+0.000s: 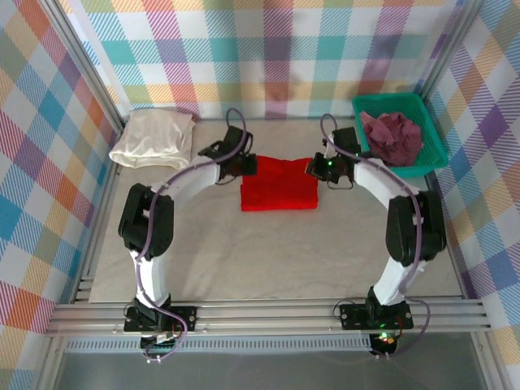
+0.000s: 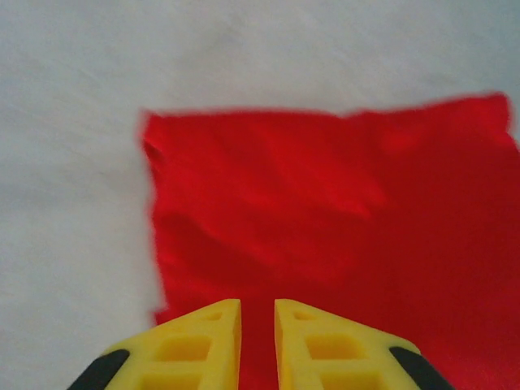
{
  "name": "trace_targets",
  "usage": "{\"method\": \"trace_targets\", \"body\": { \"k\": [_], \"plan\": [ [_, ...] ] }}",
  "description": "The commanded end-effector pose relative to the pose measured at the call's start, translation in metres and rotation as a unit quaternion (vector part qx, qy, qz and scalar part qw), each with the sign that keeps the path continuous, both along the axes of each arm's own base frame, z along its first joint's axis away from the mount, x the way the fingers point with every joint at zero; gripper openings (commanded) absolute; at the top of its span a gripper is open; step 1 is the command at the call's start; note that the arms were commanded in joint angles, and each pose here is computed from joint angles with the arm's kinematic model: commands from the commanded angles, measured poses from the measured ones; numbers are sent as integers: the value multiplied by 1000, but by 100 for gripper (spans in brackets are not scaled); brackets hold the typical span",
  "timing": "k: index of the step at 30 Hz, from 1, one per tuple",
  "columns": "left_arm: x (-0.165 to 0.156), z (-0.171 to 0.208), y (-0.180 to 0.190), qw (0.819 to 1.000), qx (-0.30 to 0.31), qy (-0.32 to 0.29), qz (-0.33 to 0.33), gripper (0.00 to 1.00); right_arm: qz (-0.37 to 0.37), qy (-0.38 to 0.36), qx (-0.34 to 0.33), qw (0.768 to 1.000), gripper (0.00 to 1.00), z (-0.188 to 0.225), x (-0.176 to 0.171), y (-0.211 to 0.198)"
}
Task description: Fold and stack the t-shirts
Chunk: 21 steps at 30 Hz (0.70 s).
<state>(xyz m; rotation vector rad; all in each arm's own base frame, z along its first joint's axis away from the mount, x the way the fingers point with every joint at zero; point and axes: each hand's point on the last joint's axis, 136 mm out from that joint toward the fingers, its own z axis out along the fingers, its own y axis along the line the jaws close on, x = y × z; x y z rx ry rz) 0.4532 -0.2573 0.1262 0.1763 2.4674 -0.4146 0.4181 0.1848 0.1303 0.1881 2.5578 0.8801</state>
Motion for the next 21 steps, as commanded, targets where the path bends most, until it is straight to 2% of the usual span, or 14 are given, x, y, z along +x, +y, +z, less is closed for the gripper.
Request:
{"method": "trace_targets", "body": {
  "k": [1,7,13,17,21],
  "plan": [
    [17,-18,-24,998,-59,-20,-7,17,28,-43,77,996,0,8,8,27],
    [40,-63,-20,999,-47,7,6,16,24,17,68,997,0,-58,8,28],
    [16,-95,-17,997,-61,38,23,15,8,66,37,997,0,-111,-17,15],
    [18,-79,-15,998,-52,32,23,16,10,61,35,997,0,-104,-19,14],
    [13,-40,-22,997,-74,16,15,16,24,32,54,998,0,-64,-20,21]
  ]
}}
